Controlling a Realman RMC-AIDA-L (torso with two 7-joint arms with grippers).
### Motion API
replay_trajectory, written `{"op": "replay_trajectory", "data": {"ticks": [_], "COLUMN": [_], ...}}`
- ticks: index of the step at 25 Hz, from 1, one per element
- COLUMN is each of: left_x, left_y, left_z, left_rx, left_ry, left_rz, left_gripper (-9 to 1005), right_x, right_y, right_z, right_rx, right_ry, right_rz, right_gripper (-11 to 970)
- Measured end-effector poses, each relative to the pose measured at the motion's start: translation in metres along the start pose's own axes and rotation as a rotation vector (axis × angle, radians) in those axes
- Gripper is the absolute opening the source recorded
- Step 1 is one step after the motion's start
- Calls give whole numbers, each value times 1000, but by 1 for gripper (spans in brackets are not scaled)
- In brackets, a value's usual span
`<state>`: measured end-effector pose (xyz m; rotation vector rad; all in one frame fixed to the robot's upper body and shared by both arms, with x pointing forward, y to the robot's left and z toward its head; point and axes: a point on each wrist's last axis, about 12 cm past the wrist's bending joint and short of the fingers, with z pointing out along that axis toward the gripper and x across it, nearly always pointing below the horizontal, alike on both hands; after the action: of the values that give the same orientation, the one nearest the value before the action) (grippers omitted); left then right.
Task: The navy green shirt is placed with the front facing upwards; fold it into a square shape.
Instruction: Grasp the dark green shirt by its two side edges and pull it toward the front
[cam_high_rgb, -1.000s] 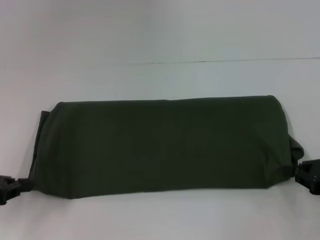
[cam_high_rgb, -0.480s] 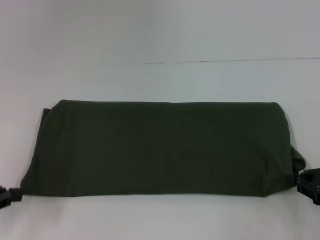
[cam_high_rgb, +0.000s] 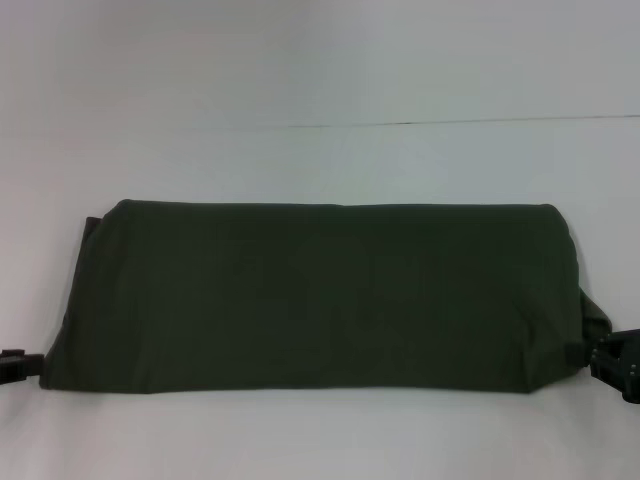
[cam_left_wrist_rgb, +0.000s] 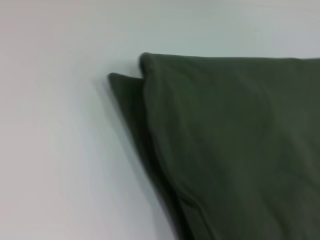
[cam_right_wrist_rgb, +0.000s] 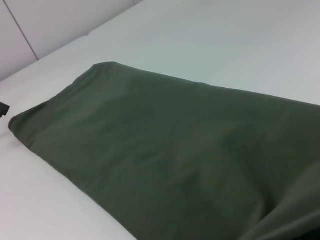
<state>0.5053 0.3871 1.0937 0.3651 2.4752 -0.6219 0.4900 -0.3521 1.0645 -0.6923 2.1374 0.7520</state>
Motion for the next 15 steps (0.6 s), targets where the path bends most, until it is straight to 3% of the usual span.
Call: {"op": "replay_trajectory", "data": {"ticks": [9,15], "left_x": [-6,-10], "left_y": [-3,-6], "left_z": [8,18], "left_rx": [11,40], "left_ry": [-2,3], "left_rz": [-17,-31], "left_gripper": [528,630], "right_x": [-2,-3], "right_y": [0,-1], "right_z": [1,1], "right_rx": [-2,-2], "right_ry": [-1,-1], "right_rz": [-7,-9], "right_gripper": [19,19]}}
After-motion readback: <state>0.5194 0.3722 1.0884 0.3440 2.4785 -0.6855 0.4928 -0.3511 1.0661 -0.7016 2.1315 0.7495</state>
